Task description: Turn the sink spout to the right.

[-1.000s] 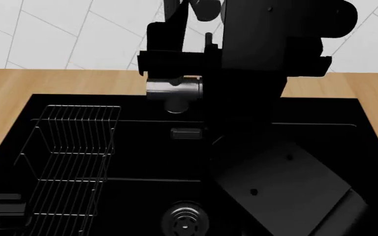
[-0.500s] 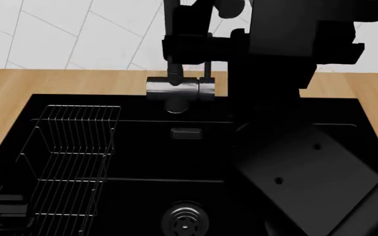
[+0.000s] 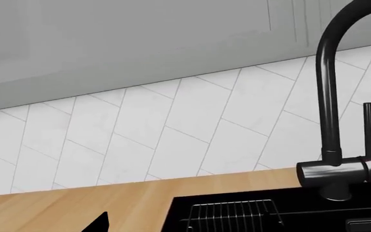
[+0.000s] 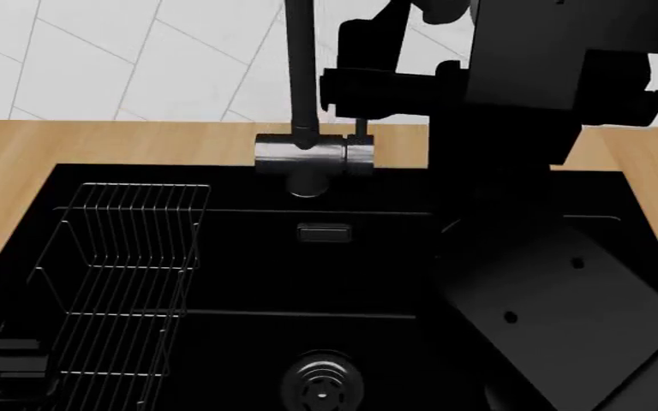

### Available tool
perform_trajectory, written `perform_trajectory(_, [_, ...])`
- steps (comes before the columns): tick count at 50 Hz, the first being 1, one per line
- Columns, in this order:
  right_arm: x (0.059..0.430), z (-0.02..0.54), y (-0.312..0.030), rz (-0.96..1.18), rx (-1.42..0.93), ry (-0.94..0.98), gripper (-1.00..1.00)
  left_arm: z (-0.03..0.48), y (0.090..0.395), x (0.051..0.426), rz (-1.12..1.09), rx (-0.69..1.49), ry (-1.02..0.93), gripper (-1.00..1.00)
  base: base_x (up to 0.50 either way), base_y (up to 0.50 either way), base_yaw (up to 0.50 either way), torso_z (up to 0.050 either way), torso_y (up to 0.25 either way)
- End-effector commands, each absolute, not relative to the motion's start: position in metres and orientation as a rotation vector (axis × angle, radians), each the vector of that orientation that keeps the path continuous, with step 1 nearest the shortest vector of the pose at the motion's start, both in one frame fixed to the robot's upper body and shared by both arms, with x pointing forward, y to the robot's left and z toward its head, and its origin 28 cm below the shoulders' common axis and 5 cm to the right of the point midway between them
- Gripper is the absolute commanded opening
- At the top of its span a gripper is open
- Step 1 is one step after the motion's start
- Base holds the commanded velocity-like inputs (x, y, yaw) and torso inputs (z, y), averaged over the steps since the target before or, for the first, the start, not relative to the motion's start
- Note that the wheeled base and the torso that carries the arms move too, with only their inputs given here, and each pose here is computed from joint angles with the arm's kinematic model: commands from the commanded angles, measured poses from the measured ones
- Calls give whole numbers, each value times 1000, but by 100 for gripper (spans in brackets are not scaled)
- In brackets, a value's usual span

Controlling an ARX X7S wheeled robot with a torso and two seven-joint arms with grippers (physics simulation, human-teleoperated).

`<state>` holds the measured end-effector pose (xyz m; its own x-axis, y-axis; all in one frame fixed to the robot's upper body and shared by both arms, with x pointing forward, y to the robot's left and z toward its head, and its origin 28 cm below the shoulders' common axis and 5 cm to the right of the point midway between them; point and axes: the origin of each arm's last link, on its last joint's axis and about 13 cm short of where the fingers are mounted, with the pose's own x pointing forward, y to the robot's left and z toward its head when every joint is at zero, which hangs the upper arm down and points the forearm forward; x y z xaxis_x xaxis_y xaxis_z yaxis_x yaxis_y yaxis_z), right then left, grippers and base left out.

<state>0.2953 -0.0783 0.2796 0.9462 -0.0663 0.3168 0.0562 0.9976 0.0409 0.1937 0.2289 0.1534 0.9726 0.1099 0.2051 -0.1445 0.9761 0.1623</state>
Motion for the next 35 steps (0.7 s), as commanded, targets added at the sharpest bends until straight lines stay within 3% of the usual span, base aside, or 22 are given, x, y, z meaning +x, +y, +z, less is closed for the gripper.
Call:
perform_trajectory(1, [297,276,-87,-101,22,-320,100,152,229,193,132,162,-238,100,0,0,0,0,0])
perform_trajectory(35, [306,277,-101,-162,12,-317,100,152,229,193,136,164,-235,100,0,0,0,0,0])
